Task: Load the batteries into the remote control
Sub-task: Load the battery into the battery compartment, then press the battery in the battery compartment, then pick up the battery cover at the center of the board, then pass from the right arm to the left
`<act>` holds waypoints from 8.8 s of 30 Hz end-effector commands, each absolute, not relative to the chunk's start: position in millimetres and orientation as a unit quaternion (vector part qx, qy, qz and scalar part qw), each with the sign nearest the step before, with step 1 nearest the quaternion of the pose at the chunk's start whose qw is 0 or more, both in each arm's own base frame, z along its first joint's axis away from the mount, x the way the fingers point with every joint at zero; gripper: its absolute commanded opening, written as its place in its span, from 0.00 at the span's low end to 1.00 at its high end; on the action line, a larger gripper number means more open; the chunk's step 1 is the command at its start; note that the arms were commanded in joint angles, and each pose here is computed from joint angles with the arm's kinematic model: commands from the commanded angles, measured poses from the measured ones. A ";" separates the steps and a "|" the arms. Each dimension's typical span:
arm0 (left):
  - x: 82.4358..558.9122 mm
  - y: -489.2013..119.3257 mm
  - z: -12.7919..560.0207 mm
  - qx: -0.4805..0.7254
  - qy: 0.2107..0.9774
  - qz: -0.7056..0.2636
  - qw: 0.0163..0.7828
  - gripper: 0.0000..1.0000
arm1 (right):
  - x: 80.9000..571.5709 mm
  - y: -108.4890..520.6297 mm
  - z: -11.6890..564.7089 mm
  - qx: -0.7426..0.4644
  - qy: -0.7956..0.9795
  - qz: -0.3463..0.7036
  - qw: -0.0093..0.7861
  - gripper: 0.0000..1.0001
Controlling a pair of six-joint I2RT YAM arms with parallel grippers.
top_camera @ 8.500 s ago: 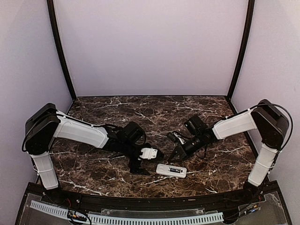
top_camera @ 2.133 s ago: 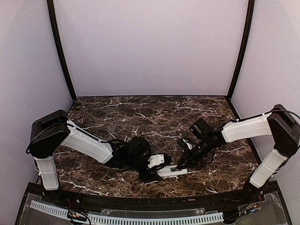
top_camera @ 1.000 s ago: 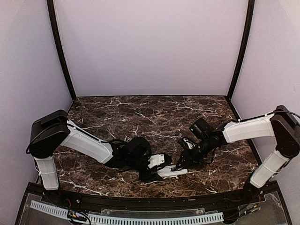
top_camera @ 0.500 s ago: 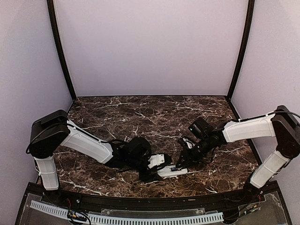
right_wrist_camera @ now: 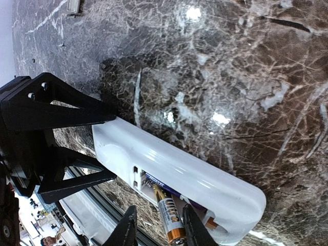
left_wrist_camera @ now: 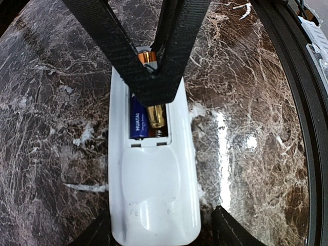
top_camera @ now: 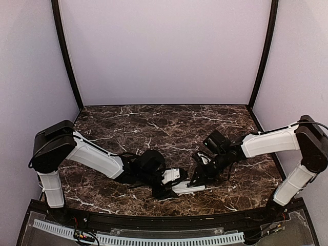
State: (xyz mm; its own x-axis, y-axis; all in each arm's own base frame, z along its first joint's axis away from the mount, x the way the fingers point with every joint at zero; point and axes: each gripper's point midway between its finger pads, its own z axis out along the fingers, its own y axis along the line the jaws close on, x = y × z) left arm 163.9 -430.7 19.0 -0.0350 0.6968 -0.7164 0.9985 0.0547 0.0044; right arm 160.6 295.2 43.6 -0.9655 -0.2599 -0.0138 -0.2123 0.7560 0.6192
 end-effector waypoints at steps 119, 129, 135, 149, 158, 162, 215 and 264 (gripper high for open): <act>155.5 -403.2 19.0 0.622 0.701 -0.238 0.256 0.63 | 171.6 296.4 67.6 0.157 -0.966 -0.204 -0.024 0.00; 180.9 -396.2 70.6 0.563 0.717 -0.276 0.304 0.63 | 167.0 291.5 50.8 0.152 -0.969 -0.196 -0.011 0.00; 233.8 -368.3 133.1 0.424 0.769 -0.305 0.368 0.66 | 165.9 294.3 45.3 0.161 -0.967 -0.197 -0.003 0.00; 305.2 -237.1 128.8 0.118 0.904 -0.172 0.374 0.92 | 230.2 425.3 123.2 0.418 -0.855 -0.235 -0.195 0.47; 302.6 -231.4 140.0 0.126 0.899 -0.171 0.383 0.92 | 234.5 463.2 95.5 0.637 -0.702 -0.193 -0.254 0.49; 303.1 -233.4 147.6 0.137 0.893 -0.175 0.391 0.92 | 240.5 465.0 75.0 0.648 -0.701 -0.175 -0.242 0.46; 304.3 -233.6 158.4 0.158 0.878 -0.180 0.414 0.93 | 232.6 450.5 -3.2 0.665 -0.724 -0.111 -0.147 0.08; 131.0 -341.9 281.2 0.678 0.463 -0.324 0.470 0.77 | 87.6 403.8 298.2 0.621 -0.623 -0.453 -0.145 0.00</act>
State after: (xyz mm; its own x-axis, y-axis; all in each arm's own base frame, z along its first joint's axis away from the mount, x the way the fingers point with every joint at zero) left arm 138.5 -332.5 291.1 0.3036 0.3023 -0.9036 0.9505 -0.0303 0.3093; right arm 102.1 406.6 283.3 -0.1954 -0.6536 -0.7312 -0.9199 -0.1365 0.3678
